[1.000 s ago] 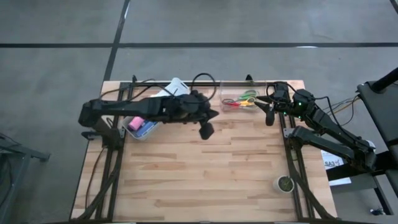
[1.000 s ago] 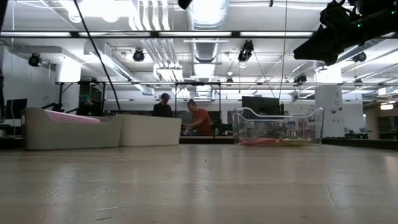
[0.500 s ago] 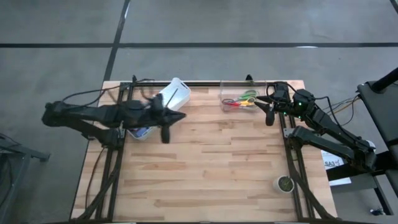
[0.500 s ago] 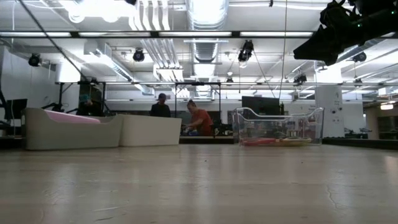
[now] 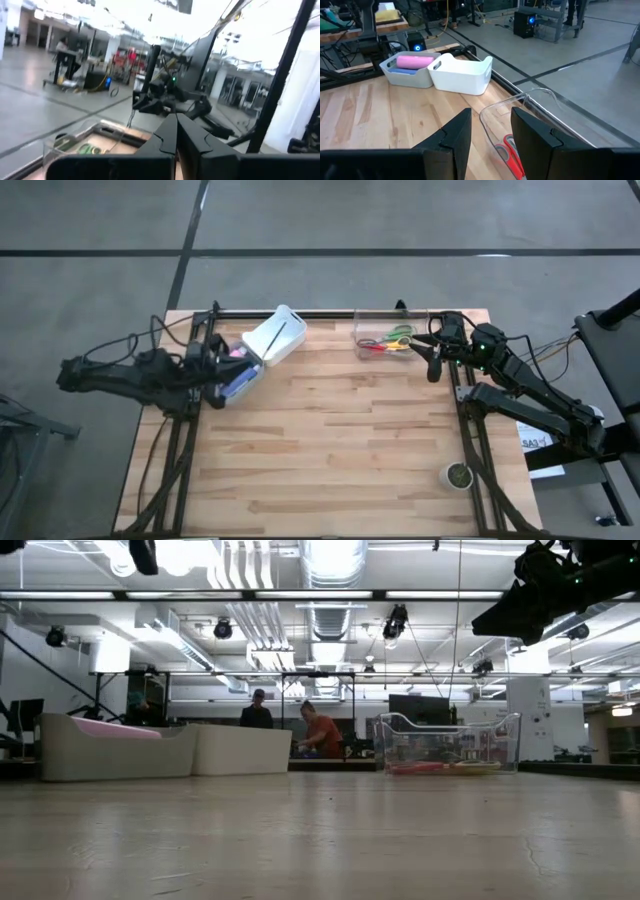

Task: Pick & Place Paint Supplies
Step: Return to Home Position

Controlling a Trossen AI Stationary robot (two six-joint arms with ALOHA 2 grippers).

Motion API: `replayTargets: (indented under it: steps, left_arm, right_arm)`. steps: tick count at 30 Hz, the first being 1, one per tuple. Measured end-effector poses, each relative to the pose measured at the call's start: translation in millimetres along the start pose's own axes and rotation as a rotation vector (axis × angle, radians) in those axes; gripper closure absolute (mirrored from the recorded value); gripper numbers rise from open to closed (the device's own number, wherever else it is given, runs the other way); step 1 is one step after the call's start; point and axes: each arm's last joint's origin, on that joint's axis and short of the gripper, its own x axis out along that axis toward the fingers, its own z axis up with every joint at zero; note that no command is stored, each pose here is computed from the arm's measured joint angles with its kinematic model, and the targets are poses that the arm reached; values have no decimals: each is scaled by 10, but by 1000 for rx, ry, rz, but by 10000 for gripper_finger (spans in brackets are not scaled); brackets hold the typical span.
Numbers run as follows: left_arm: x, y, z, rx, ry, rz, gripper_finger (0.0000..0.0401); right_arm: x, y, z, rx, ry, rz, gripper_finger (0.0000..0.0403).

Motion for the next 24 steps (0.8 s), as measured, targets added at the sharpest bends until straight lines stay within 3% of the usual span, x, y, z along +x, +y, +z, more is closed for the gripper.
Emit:
replayTargets:
  steps: [10, 16, 24]
  left_arm:
    - [-506, 139, -262, 109, -163, -231, 394]
    - [-707, 246, -522, 99, -225, -267, 393]
    - [-683, 289, -795, 104, -213, -282, 393]
  right_arm:
    - [0, 0, 0, 0, 0, 0, 266]
    - [-1, 0, 0, 0, 0, 0, 266]
    - [0, -1, -1, 0, 1, -1, 266]
